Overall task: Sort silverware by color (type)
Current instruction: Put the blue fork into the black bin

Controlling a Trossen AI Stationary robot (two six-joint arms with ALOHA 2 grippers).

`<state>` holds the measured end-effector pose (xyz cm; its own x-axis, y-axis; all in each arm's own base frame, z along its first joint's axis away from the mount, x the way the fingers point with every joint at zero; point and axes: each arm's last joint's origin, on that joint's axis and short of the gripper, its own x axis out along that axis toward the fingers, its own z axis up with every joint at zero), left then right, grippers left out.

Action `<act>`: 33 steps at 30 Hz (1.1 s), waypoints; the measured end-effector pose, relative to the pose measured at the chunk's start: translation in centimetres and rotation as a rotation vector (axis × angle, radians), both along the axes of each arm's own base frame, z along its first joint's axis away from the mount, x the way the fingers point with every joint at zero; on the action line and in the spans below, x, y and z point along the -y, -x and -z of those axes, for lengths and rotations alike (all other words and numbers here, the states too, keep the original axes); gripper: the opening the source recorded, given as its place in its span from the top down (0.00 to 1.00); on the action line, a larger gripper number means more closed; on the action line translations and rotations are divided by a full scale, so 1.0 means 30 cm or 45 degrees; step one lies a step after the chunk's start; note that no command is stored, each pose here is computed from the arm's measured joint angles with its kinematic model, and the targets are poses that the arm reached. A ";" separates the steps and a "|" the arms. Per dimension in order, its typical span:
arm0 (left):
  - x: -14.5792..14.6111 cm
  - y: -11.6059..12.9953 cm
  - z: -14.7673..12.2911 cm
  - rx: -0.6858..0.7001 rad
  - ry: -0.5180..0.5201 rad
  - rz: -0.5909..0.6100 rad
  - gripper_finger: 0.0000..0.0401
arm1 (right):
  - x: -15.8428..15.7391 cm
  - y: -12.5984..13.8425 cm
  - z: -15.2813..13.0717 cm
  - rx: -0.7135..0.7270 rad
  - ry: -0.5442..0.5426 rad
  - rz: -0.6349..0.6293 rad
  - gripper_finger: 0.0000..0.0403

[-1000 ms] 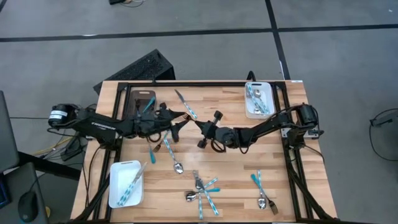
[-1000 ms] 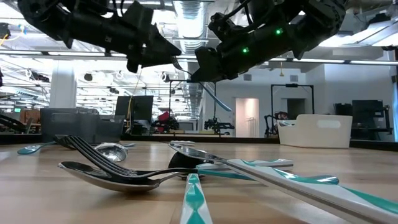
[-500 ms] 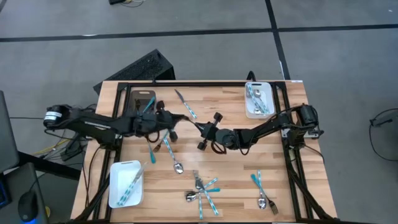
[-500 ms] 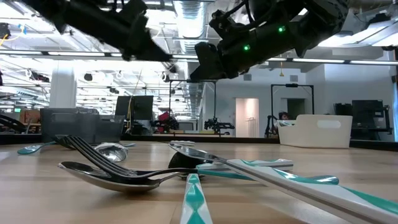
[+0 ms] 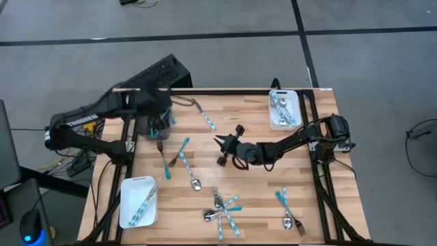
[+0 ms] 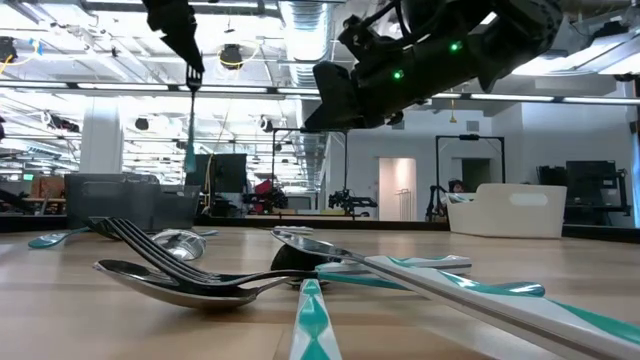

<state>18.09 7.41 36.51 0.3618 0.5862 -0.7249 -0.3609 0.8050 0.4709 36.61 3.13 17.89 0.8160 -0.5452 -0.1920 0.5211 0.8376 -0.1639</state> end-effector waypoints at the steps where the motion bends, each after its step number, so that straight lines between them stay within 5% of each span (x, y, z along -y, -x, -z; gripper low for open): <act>1: -0.014 0.004 -0.012 -0.019 0.022 -0.003 1.00 | 0.000 0.000 0.000 -0.001 0.000 0.000 0.79; 12: -0.197 0.001 0.159 -0.544 0.382 -0.119 1.00 | -0.004 0.001 0.005 0.013 -0.053 0.005 0.78; 19: -0.272 -0.035 0.299 -0.642 0.646 -0.081 1.00 | -0.008 0.008 0.024 -0.019 -0.120 0.022 0.78; 24: -0.315 -0.041 0.322 -0.586 0.654 -0.179 0.94 | -0.007 0.017 0.047 -0.059 -0.195 0.055 0.78; 33: -0.313 -0.002 0.269 -0.506 0.532 -0.296 0.65 | -0.005 0.023 0.060 -0.089 -0.230 0.077 0.78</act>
<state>18.16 16.81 28.45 -0.0862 0.2549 -0.9631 -0.4108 0.8716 0.2674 35.90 3.30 16.08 0.7640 -0.5443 -0.3465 0.5639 0.8243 -0.0513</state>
